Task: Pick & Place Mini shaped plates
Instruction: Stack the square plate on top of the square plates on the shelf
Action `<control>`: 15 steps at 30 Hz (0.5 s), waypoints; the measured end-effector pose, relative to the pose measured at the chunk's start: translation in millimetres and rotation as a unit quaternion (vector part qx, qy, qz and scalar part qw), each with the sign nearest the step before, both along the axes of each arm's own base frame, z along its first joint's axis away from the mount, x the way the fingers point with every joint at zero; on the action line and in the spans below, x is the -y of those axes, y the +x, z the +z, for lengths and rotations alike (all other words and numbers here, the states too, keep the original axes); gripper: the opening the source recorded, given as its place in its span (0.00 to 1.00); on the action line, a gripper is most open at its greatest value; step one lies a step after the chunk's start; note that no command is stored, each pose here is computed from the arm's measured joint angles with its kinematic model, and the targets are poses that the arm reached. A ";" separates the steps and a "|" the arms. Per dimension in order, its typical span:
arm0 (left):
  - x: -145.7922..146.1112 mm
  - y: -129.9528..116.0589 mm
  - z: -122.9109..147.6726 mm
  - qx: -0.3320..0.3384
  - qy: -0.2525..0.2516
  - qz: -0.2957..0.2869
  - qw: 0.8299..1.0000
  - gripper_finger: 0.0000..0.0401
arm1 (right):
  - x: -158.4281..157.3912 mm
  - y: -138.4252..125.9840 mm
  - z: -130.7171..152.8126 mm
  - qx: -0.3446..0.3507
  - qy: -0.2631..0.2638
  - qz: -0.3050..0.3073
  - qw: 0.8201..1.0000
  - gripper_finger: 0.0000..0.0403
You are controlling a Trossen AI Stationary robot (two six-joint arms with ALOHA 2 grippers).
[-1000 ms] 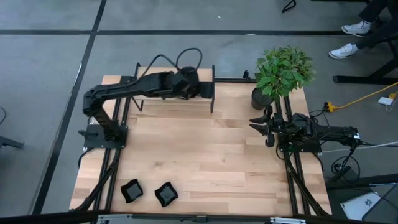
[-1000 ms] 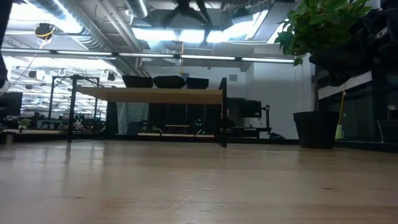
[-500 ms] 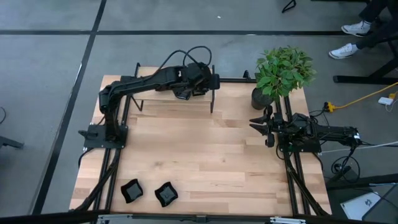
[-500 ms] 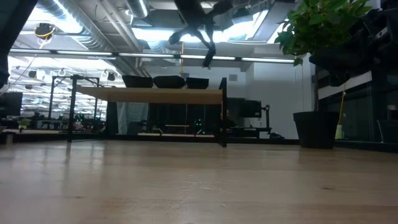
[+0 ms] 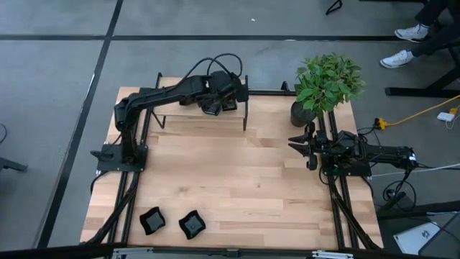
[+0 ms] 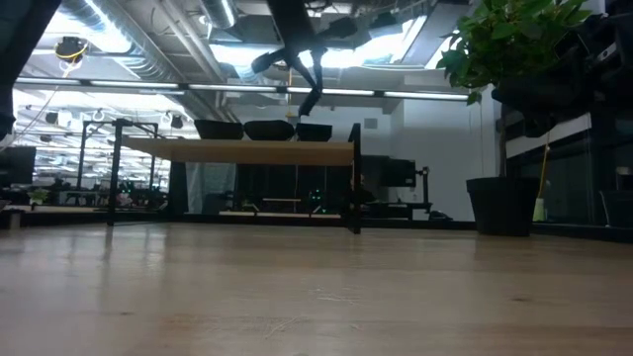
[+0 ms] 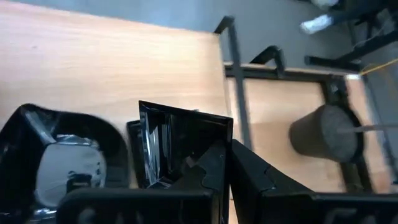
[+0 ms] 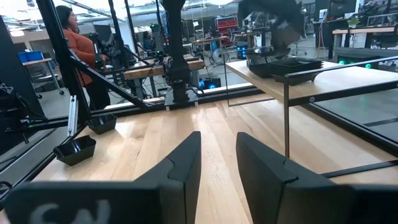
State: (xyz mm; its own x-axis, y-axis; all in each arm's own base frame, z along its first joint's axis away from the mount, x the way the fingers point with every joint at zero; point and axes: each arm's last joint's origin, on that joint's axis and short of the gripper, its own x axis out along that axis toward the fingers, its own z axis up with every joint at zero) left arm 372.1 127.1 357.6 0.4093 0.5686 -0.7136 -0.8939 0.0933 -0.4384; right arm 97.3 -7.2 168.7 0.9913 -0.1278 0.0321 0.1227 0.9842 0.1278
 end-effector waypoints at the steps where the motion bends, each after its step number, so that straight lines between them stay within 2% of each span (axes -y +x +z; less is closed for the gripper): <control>1: -1.5 -0.7 -1.6 -0.006 -0.004 0.000 1.000 0.03 | 0.0 0.0 -0.1 0.000 0.000 0.000 1.000 0.26; 8: -7.0 1.7 -6.8 -0.009 -0.010 0.001 1.000 0.03 | 0.0 0.0 -0.1 0.000 0.000 0.000 1.000 0.26; 15: -6.6 7.9 -19.1 -0.008 -0.033 0.032 0.999 0.03 | 0.0 0.0 -0.1 0.000 0.000 0.000 1.000 0.26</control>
